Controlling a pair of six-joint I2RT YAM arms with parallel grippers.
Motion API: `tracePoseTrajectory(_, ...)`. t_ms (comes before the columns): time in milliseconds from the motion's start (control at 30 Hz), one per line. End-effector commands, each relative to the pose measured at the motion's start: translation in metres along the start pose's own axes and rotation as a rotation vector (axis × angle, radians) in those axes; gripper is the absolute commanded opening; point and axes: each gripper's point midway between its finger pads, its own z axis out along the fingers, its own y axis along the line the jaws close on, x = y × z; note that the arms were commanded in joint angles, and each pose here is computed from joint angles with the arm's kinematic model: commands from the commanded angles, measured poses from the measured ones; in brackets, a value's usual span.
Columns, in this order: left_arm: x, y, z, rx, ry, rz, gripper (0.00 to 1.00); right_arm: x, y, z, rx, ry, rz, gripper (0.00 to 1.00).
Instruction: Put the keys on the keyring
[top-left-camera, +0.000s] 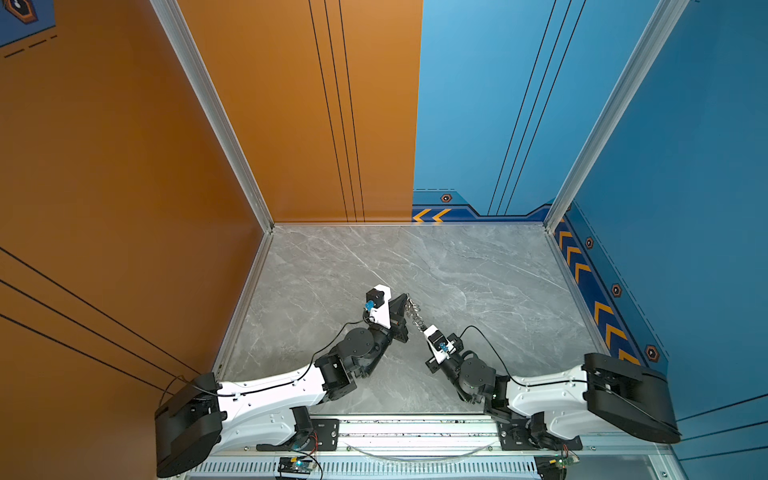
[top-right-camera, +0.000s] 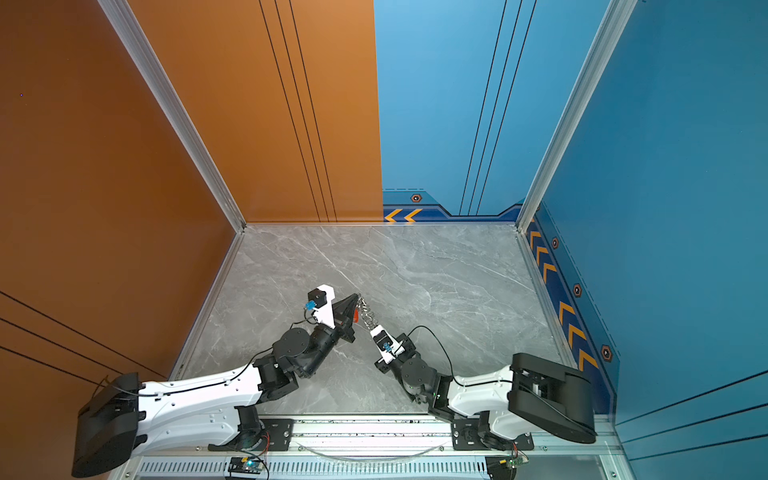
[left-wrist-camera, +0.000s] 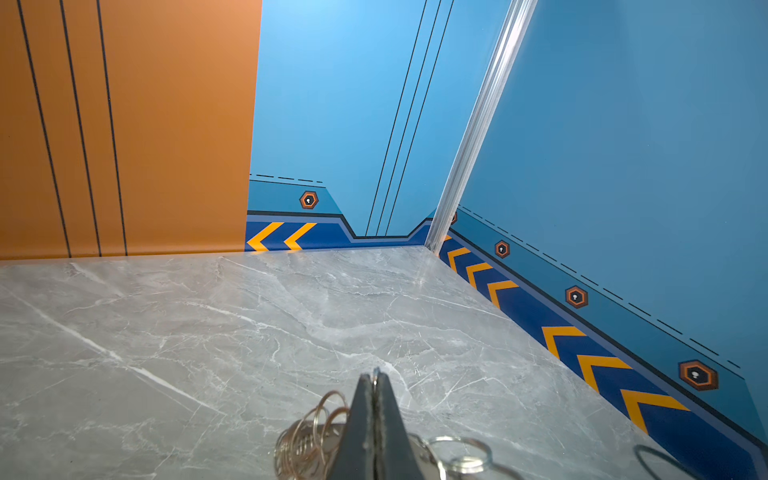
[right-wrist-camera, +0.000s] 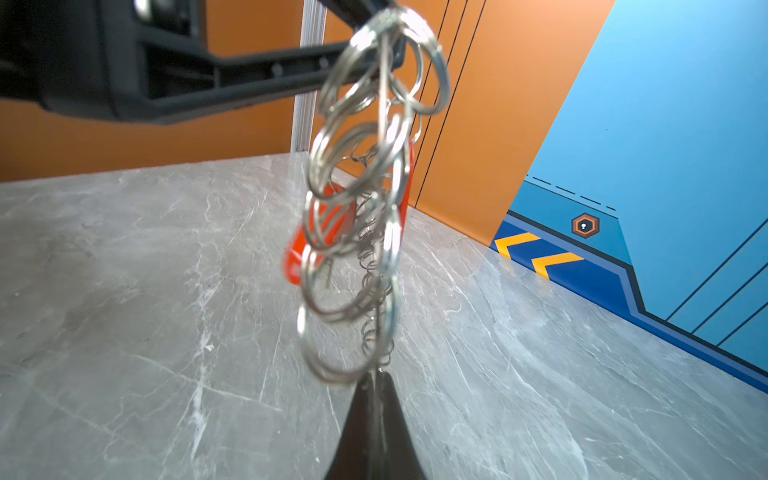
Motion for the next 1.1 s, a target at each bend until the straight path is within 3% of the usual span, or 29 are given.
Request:
tracePoseTrajectory(0,-0.006,0.034,0.005,-0.159,0.020,0.013,0.04,0.006,-0.001,-0.005,-0.053,0.169,-0.086,0.00)
tracePoseTrajectory(133,0.000,0.068,0.003,-0.247,0.083,0.021,0.35,0.000,-0.022,-0.017,-0.139,0.381,-0.049,0.00)
tracePoseTrajectory(200,-0.001,0.088,-0.002,-0.306,0.110,0.046,0.45,0.001,-0.036,-0.024,-0.152,0.508,-0.042,0.00)
tracePoseTrajectory(333,-0.003,0.139,-0.023,-0.462,0.164,0.077,0.73,0.017,-0.054,-0.040,-0.175,0.838,-0.089,0.00)
tracePoseTrajectory(467,-0.003,0.174,-0.042,-0.552,0.182,0.115,0.78,0.030,-0.049,-0.055,-0.281,1.094,-0.211,0.00)
tracePoseTrajectory(600,0.001,0.187,-0.051,-0.587,0.198,0.151,0.83,0.035,-0.053,-0.063,-0.350,1.241,-0.271,0.00)
tracePoseTrajectory(733,0.009,0.189,-0.050,-0.577,0.207,0.176,0.92,0.035,-0.096,-0.063,-0.220,1.354,-0.369,0.00)
tracePoseTrajectory(933,0.014,0.198,-0.054,-0.607,0.200,0.200,1.00,0.039,-0.143,-0.045,-0.025,1.398,-0.416,0.00)
tracePoseTrajectory(1067,0.020,0.203,-0.054,-0.612,0.211,0.215,0.98,0.053,-0.172,-0.028,0.117,1.469,-0.428,0.00)
